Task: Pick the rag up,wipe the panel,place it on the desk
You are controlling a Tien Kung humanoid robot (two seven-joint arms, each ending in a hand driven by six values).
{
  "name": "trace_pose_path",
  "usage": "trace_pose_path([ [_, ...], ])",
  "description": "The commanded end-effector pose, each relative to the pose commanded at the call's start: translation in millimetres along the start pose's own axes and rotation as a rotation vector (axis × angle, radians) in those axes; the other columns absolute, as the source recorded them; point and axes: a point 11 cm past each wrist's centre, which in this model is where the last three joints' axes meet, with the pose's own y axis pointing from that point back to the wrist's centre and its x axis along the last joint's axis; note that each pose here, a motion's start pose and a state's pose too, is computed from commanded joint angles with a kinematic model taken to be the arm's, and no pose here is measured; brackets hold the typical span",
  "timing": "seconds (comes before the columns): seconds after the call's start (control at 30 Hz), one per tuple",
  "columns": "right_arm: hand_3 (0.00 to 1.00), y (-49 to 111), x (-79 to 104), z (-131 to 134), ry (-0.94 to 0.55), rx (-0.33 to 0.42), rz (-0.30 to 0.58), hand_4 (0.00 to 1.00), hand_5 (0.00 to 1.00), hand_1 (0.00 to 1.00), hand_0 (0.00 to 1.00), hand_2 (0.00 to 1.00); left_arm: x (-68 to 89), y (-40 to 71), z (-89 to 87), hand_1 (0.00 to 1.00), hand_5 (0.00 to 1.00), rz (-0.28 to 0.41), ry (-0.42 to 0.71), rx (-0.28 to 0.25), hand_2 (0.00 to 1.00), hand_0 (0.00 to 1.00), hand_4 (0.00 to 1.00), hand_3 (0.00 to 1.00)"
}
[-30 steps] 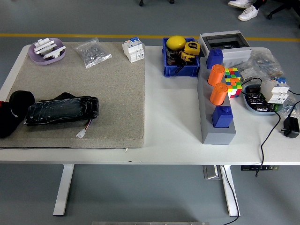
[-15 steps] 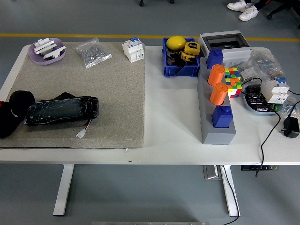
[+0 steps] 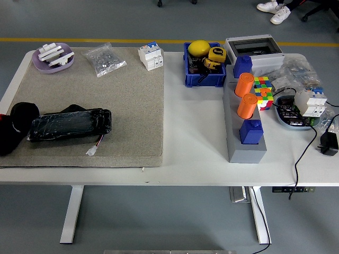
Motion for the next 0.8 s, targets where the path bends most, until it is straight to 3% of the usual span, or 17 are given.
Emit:
trace_pose_path([
  [0.8, 0.682, 0.2, -0.7, -1.6, 0.000, 0.001, 0.001, 0.998, 0.733, 0.700, 0.804, 0.710, -1.4, 0.2, -0.7, 0.766, 0.044, -0.006, -0.052, 0.003, 0.697, 0.716, 0.790, 0.601],
])
